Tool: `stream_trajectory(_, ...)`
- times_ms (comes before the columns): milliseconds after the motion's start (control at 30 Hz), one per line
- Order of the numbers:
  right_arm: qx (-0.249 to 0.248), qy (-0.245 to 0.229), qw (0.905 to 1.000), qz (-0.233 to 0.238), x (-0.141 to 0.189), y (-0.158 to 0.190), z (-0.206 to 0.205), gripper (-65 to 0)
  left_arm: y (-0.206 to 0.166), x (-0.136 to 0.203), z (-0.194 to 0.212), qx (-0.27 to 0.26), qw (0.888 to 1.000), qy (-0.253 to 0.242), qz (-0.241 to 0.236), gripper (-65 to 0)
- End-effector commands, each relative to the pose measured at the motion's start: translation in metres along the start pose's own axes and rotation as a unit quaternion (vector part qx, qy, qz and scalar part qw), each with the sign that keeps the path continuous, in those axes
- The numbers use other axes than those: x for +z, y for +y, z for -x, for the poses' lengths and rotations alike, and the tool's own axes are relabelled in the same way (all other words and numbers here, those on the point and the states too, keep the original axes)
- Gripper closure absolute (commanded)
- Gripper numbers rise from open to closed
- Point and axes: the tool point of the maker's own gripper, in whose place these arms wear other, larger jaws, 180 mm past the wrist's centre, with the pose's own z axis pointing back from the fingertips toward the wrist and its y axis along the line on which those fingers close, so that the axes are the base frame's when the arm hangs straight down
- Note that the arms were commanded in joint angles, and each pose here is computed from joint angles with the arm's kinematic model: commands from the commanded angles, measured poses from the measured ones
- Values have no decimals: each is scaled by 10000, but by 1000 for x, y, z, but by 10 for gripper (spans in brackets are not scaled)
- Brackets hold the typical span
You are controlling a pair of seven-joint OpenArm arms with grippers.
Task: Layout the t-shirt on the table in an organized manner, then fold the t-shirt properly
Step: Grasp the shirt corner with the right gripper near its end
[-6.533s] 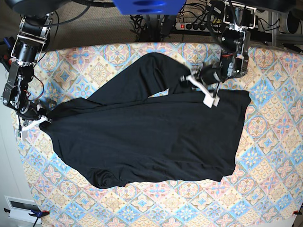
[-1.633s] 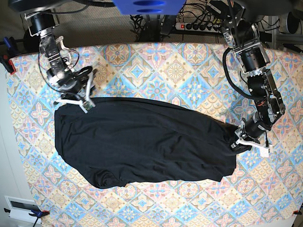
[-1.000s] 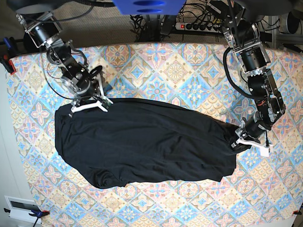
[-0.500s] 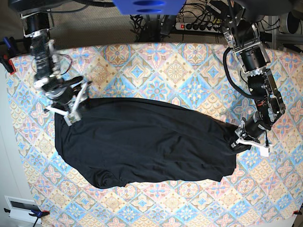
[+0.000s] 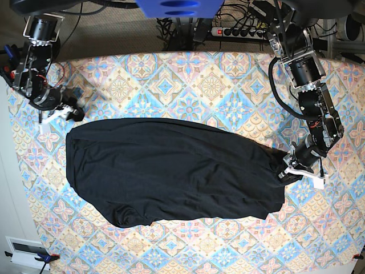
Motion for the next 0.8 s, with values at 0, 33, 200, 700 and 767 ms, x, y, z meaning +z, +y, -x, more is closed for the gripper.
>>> stream_trajectory(0,74,-242,9996,-110,5,6,-18,-257,-11,4,-21,-92,9995,-268,147,-1)
stream_trajectory(33,30,-228,9996,-138,3,8,-15,-257,-11,4,-21,-92,9995,-268,147,-1)
stream_trajectory(200,-55,-329,9988,-361,-8,25,-18,-259,-10,4,-20,-90,9995,-262,143,-1)
stream_trajectory(700,-349,-350,9973,-542,-25,33,-26,-257,-5,6,-16,-80,9997,-222,91,-1)
stream_trajectory(767,-331,-311,9975,-535,-24,33,-23,-257,-5,6,-16,-80,9997,-222,91,-1)
